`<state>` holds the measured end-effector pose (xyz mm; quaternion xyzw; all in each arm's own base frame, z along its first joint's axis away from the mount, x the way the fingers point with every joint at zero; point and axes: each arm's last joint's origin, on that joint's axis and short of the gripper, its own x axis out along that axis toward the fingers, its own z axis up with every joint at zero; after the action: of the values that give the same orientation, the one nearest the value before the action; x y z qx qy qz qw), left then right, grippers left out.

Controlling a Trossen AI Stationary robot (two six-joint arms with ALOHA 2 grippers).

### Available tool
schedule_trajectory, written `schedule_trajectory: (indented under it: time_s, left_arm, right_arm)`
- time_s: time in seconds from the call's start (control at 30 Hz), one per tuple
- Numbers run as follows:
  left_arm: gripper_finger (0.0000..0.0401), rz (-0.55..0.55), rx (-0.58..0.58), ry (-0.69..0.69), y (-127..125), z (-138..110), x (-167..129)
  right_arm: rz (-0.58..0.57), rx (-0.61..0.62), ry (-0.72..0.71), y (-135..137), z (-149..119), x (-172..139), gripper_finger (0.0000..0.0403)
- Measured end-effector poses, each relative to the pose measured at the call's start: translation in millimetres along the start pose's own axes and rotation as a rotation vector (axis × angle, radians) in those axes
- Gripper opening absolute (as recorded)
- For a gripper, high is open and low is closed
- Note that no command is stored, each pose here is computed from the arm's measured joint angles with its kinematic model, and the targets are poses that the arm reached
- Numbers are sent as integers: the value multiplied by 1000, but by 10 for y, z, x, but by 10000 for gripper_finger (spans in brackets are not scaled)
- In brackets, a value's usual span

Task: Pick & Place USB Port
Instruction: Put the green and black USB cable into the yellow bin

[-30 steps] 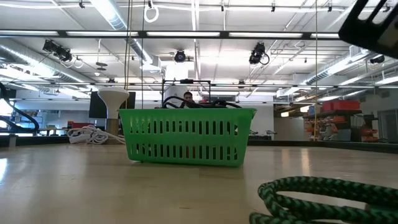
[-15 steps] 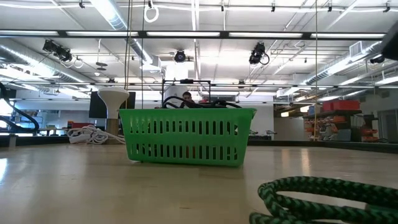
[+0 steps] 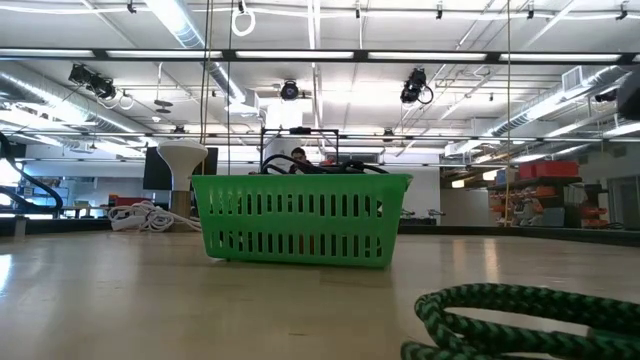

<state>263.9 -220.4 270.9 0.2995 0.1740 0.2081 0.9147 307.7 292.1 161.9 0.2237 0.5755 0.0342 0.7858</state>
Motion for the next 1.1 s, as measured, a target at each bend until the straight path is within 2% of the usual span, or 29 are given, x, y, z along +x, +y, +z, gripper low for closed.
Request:
schedule_trajectory:
  time_s: [0.3,0.63,0.77,0.9,1.1]
  left_arm:
    - [12,0,-1,0,0,0,0]
    - [12,0,1,1,0,-2,0]
    - [12,0,2,1,0,-3,0]
    - [12,0,3,2,0,-4,0]
    - [12,0,5,2,0,-5,0]
  right_arm:
    - [-84,-11,-21,-82,-8,3,40]
    - [-12,-1,24,-42,-3,6,26]
    - [-23,0,7,-46,2,6,37]
    - [-36,-30,-17,-58,4,15,61]
    - [-50,-8,-21,-150,-48,96,96]
